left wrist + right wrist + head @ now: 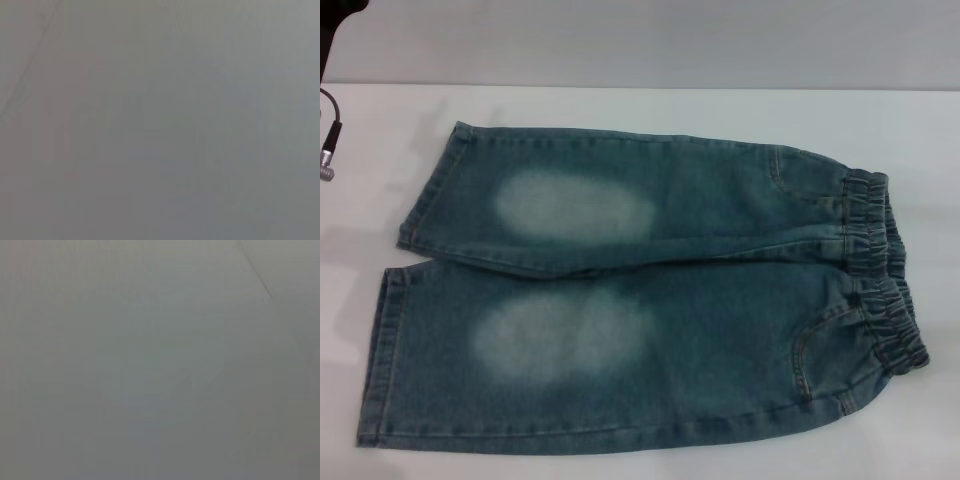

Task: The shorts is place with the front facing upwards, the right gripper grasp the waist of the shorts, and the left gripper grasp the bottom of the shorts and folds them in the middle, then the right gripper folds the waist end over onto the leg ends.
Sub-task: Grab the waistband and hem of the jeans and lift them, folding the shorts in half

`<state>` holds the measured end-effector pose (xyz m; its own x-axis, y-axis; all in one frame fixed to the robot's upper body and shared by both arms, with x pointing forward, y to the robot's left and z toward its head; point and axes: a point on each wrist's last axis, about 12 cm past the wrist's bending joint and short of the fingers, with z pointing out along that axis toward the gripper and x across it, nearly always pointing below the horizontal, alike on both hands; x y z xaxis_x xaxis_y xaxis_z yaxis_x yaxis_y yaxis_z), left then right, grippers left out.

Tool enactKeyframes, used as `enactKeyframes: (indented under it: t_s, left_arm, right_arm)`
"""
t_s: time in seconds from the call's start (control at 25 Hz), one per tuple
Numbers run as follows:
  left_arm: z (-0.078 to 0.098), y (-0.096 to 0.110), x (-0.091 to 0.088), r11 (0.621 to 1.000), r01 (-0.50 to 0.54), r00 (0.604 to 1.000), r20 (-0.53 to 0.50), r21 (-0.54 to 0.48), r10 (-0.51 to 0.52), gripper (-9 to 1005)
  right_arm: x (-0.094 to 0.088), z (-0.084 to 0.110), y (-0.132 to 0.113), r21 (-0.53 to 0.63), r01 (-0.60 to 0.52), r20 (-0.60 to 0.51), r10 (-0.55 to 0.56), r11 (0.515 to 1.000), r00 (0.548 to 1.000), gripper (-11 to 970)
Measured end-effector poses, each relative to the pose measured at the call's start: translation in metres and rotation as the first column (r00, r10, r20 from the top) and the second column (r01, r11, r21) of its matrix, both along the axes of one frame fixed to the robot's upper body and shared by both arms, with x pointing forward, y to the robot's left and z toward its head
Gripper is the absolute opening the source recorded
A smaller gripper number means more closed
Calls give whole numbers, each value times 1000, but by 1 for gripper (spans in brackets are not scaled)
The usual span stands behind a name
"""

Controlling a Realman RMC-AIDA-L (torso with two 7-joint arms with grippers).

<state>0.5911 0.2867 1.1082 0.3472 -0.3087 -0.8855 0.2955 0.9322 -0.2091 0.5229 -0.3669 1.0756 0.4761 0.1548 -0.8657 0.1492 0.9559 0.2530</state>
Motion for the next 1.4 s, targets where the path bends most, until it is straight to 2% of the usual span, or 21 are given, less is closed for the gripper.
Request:
enactKeyframes:
  t_s: [0.52,0.64,0.68,0.72,0.92,1.12,1.2,1.24,1.28,1.36,1.4]
  left_arm:
    - [-1,-1,4,996,81,995,-52,-43,-83,815]
    - [5,1,13,986,155,981,-107,-67,-161,812]
    - [13,6,22,973,216,961,-157,-79,-226,810]
    - [13,6,22,973,216,961,-157,-79,-226,809]
    - [42,17,44,911,396,857,-310,-116,-412,804]
    - [71,24,56,833,533,706,-465,-150,-535,798]
    - [80,28,56,801,564,629,-525,-199,-573,796]
    - [80,28,56,801,564,629,-525,-199,-573,795]
    - [85,30,56,791,574,598,-552,-211,-581,794]
    - [85,30,56,791,574,598,-552,-211,-581,794]
    - [90,31,54,767,597,514,-623,-234,-590,795]
  right_arm:
    - [1,0,-3,3,9,-9,-9,1000,1000,434]
    - [1,-1,-4,8,16,-11,-16,1000,1000,434]
    - [1,-1,-4,9,18,-12,-18,1000,1000,434]
    - [1,-1,-4,11,19,-15,-19,1000,1000,434]
    - [1,-3,-5,17,24,-27,-24,1000,999,434]
    - [4,-2,-5,19,25,-28,-24,1000,999,434]
    - [5,0,-5,19,27,-23,-27,999,999,434]
    - [6,1,-6,20,29,-20,-29,999,999,434]
    - [7,2,-7,20,34,-17,-33,999,999,435]
    - [9,4,-10,20,43,-14,-43,999,999,435]
    - [10,5,-12,19,49,-14,-49,999,999,435]
